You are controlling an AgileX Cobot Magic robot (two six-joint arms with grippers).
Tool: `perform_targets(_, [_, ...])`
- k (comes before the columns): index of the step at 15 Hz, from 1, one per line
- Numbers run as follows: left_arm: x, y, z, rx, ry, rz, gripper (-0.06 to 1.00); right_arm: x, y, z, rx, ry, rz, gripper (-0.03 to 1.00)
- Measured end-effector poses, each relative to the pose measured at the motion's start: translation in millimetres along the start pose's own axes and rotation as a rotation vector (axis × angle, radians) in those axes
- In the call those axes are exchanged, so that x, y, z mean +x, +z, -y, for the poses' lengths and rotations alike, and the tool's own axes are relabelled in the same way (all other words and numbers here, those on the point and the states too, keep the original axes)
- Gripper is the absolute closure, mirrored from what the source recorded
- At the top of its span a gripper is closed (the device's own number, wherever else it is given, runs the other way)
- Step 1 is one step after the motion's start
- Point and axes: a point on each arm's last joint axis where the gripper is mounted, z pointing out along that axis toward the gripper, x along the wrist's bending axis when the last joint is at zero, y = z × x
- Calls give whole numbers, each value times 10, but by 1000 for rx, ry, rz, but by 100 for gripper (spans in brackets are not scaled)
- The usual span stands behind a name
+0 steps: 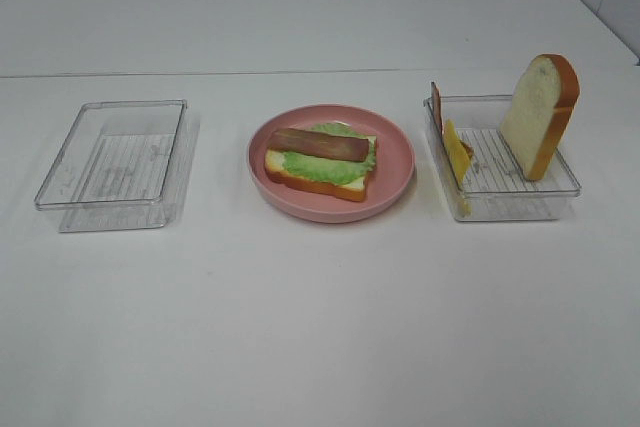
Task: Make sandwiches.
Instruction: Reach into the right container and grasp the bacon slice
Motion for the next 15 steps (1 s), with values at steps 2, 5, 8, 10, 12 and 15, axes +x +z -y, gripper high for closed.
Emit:
perform_targets(2, [30,-1,2,2,-38,-33,4,0,0,0,0,0,0,1])
perform_targets(5, [31,-1,2,2,-37,-34,4,0,0,0,0,0,0,1])
perform_targets(8, [31,-1,2,2,-37,-34,4,0,0,0,0,0,0,1])
perform_targets(10, [31,-1,2,2,-42,-34,4,0,0,0,0,0,0,1])
perform_targets(12, [31,-1,2,2,-42,-34,4,0,0,0,0,0,0,1])
perform_targets(15, [31,-1,2,2,-42,-34,4,0,0,0,0,0,0,1])
